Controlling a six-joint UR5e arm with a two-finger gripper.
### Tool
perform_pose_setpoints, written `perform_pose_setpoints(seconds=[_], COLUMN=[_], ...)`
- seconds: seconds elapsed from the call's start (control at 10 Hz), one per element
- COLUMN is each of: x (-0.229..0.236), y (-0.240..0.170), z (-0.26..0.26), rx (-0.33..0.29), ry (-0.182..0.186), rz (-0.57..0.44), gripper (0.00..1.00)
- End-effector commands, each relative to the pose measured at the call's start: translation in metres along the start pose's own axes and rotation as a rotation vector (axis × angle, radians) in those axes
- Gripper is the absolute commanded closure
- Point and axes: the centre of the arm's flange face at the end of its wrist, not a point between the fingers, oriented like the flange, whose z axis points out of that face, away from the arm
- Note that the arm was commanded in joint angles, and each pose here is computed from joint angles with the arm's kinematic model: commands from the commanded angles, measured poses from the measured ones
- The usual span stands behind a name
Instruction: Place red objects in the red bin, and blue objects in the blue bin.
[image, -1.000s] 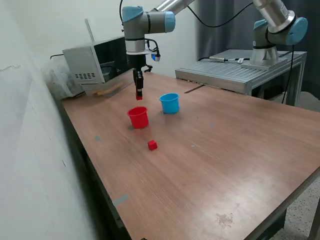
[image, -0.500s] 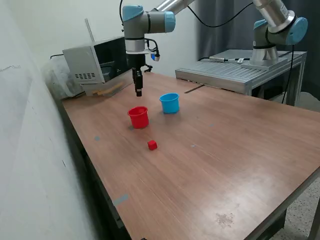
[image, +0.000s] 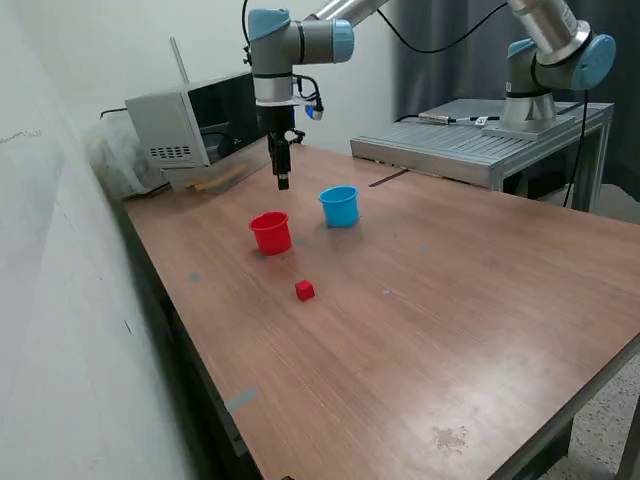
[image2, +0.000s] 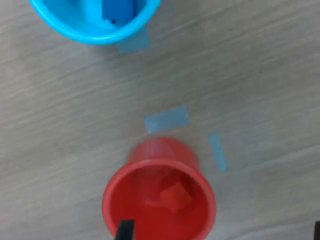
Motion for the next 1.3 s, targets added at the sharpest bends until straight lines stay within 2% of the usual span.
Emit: perform_pose_setpoints(seconds=[0.0,0.3,0.5,0.7,0.8,1.0,1.2], x=[0.043,0.125,0.174,0.184,0.195,0.217,0.230], y=[-0.033,-0.110,-0.153,-0.147,-0.129,-0.083,-0.059], z=[-0.037,-0.113,-0.133,-0.117,-0.110,-0.091,-0.046], rx=[-0.016,-0.067,-0.050,-0.039,-0.052,-0.087,-0.073], ry=[0.020,0.057,0.105,0.114,0.117,0.122,0.101], rz=[-0.076,-0.275,-0.443,-0.448,-0.442,-0.320,-0.265], gripper=[0.00,0.00,0.00,0.00,0.00,0.00,0.00])
